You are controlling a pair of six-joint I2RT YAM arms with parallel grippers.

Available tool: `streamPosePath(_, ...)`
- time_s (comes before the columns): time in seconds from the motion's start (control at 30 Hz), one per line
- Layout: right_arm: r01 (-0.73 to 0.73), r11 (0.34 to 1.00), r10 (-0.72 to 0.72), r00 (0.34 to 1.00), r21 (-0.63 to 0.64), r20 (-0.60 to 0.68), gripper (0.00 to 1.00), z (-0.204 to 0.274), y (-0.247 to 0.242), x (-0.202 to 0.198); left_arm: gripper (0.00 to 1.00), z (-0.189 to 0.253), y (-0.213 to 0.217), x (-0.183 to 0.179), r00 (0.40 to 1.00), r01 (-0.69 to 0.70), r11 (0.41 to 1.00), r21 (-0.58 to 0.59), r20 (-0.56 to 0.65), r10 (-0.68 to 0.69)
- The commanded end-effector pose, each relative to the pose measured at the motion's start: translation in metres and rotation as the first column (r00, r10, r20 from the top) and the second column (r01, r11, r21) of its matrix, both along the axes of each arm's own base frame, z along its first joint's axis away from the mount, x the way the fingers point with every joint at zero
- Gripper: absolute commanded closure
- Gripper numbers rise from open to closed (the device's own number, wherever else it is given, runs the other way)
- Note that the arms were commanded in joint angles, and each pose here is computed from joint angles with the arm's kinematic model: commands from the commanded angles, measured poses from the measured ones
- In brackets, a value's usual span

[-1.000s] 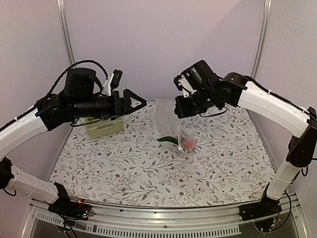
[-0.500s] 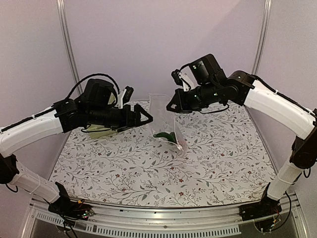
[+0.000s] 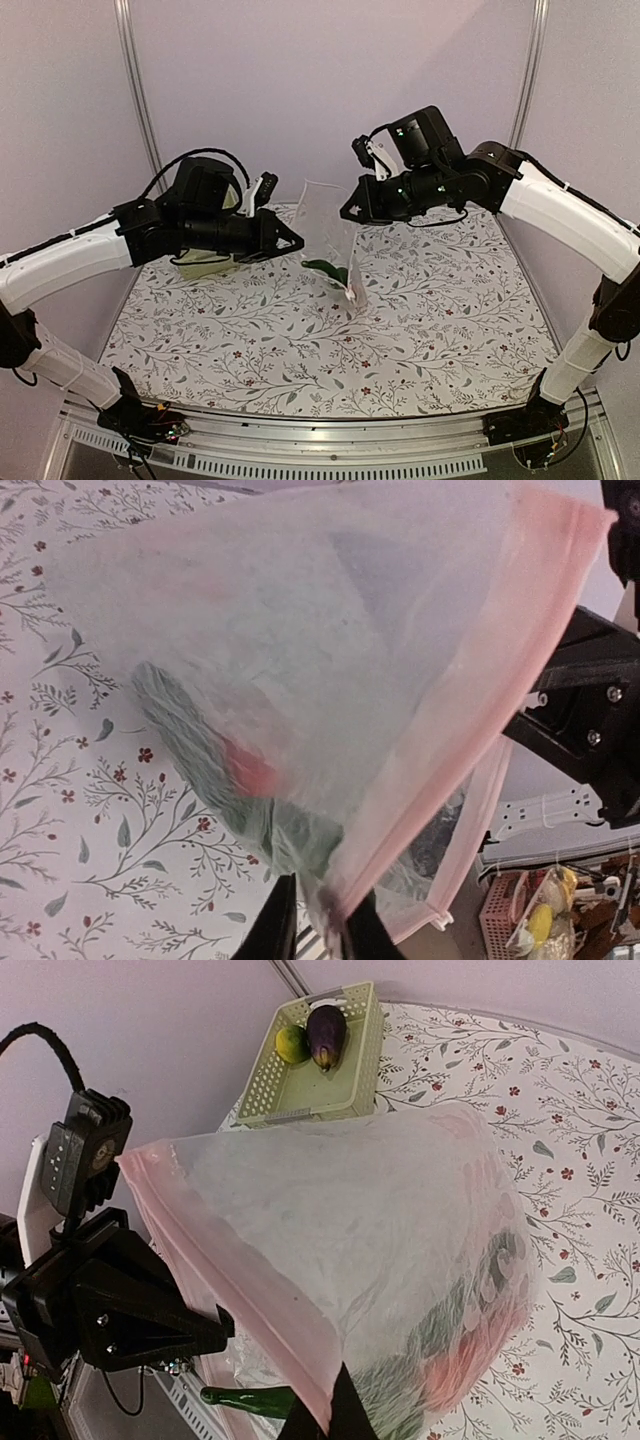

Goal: Place the food in the zip-top bag and seal the zipper
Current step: Adjust the zipper food storage bag at the center of the board.

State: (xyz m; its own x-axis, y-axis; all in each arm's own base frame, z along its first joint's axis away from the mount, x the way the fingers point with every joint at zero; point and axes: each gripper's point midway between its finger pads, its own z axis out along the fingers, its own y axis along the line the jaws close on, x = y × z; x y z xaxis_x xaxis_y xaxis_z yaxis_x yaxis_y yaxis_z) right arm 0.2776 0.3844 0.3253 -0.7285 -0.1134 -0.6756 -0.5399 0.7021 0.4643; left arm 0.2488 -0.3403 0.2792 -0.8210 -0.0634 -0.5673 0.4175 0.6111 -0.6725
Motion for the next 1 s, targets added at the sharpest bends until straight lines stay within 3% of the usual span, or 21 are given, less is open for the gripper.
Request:
streamPosePath(0.0, 0.112, 0.988, -0.107, 0.993, -0.107, 0.055, 1.00, -0.012, -0.022, 0.015, 1.00, 0.021, -0.013, -0.006, 0.998, 0.064, 0.997, -0.044, 0.022, -0.063)
streamPosePath(0.2, 0.243, 0.928, -0.217, 0.969, -0.282, 0.118, 1.00, -0.037, -0.053, 0.032, 1.00, 0.032, 0.007, 0.000, 0.998, 0.012, 0.996, 0.090, 0.058, -0.018)
streamPosePath(0.5, 0.328, 0.887, -0.279, 0.942, -0.324, 0.188, 1.00, -0.026, -0.079, 0.038, 1.00, 0.017, 0.038, 0.008, 0.997, -0.056, 0.949, 0.312, 0.072, 0.035)
streamPosePath(0.63, 0.269, 0.923, -0.235, 0.960, -0.273, 0.154, 1.00, -0.019, -0.066, 0.031, 1.00, 0.019, 0.027, 0.004, 0.998, -0.012, 0.961, 0.275, 0.057, -0.004)
streamPosePath(0.97, 0.030, 0.999, -0.029, 0.997, -0.020, 0.072, 1.00, 0.019, -0.021, -0.001, 1.00, 0.040, -0.016, -0.004, 0.991, 0.126, 0.991, 0.044, 0.049, -0.128)
